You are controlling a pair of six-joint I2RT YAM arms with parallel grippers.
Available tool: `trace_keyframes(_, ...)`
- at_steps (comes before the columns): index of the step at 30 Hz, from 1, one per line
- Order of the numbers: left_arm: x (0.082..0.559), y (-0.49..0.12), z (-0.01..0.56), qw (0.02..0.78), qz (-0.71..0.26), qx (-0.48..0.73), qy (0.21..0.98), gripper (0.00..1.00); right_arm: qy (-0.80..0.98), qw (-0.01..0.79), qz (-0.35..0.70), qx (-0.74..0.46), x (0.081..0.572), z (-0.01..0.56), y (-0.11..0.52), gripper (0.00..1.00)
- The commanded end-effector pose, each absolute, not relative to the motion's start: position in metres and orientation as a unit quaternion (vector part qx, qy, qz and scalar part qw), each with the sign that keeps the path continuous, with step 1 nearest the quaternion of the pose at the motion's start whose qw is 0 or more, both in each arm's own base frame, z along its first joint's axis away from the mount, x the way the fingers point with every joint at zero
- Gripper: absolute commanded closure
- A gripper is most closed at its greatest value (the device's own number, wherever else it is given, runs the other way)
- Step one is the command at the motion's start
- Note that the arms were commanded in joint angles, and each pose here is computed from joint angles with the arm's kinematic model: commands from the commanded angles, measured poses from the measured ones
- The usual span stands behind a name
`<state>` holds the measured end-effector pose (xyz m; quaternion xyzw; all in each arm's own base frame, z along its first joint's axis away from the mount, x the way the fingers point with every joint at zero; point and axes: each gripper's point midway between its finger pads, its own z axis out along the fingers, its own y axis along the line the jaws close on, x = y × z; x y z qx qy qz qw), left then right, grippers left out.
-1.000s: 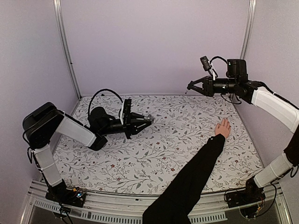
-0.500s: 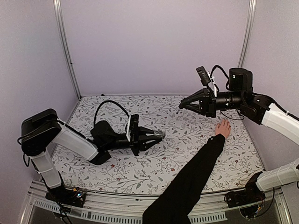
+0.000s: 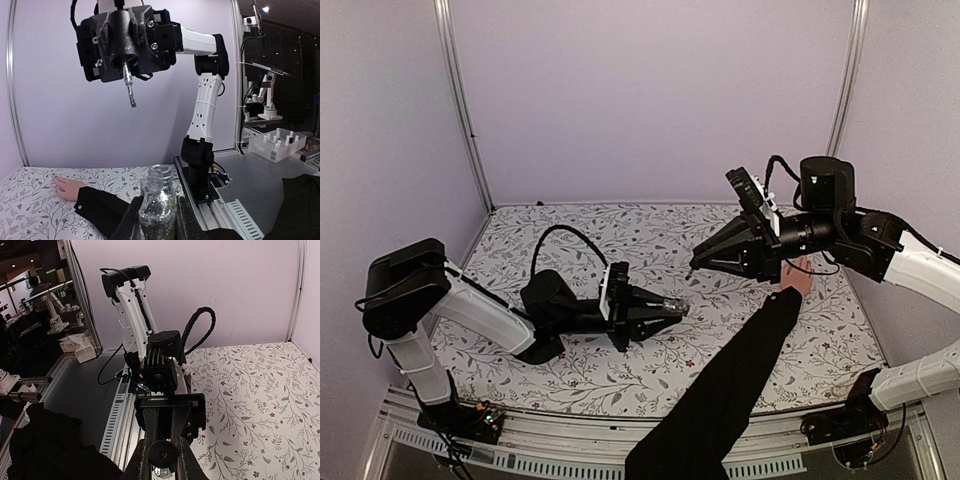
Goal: Paint the nails
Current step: Close the nail polish bottle.
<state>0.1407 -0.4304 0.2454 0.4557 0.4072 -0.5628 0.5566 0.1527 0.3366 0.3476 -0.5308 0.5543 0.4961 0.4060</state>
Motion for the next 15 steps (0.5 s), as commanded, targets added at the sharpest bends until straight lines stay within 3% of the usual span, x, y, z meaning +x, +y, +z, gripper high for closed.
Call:
trace_keyframes(1, 0.13, -0.436, 0.262, 0.578, -0.56, 0.457, 0.378, 1.0, 0.53, 0.423, 0.489, -0.548, 0.14, 0.358, 0.335, 1.0)
trace_keyframes(15, 0.127, -0.437, 0.262, 0.575, -0.577, 0.451, 0.364, 1.0, 0.518, 0.422, 0.478, -0.57, 0.128, 0.352, 0.339, 1.0)
